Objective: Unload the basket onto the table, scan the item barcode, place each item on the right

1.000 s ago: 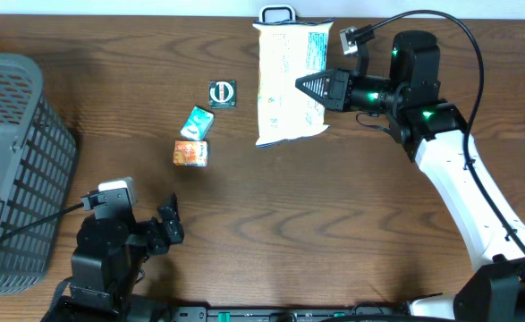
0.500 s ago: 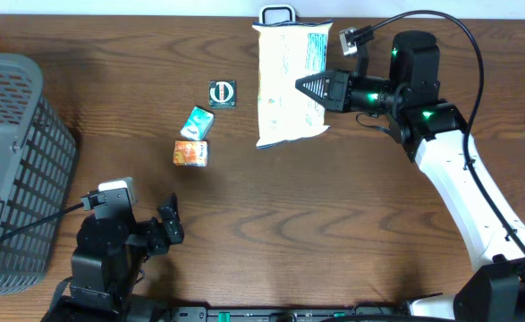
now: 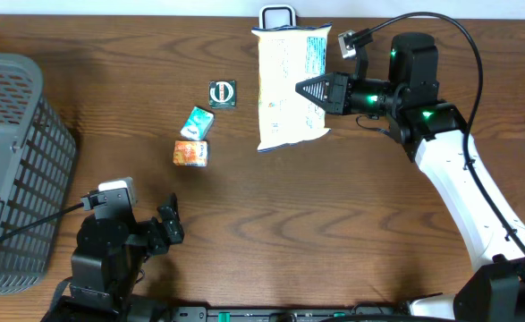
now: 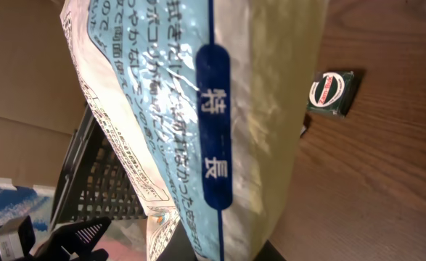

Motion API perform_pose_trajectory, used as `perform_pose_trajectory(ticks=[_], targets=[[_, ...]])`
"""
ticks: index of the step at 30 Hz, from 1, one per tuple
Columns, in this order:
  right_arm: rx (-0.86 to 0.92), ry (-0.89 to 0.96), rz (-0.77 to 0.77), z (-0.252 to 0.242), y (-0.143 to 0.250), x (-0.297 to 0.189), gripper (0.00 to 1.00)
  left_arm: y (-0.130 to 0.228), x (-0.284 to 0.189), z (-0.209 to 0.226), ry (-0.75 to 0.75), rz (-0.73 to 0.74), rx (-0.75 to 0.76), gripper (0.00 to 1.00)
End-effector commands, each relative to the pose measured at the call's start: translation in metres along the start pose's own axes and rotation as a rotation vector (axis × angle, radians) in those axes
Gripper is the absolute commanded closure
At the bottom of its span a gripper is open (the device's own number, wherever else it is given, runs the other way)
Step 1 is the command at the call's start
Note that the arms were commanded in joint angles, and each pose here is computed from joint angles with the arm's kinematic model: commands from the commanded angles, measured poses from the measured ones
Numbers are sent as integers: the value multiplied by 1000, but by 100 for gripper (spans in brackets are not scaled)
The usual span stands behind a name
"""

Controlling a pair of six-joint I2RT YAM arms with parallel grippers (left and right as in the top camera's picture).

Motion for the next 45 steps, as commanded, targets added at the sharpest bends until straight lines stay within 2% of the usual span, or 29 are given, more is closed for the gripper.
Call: perform_pose_trajectory(ticks=[1,15,20,24,28,30,45], targets=[[-51,-30,3,15,1,-3,99,0,0,2,-12,-4,-6,3],[-66,-23,10,14,3,-3,98,0,0,2,-13,-4,-6,2],[-47,46,6,0,6,-3,99,0,0,2,-13,-4,-6,2],[21,259,-43,-35,7,-7,98,0,0,2,-13,-4,-6,2],[65,672,-133,-91,12,-28,98,0,0,2,-13,-4,-6,2],[42,809,-146,-106,16,-37,99,0,0,2,-13,-4,-6,2],[-309,1384,-67,-149,23,-66,99,0,0,2,-12,-4,-6,2]])
Point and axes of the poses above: each gripper's point midway between its finger pads, its own x axis out along the fingers, its own z axis along the line the jaws close on, y = z × x, the point moved 2 cm from there along -x, back along the fingers, and after that the axes turned 8 degrees about x, right-handed, at the moved point
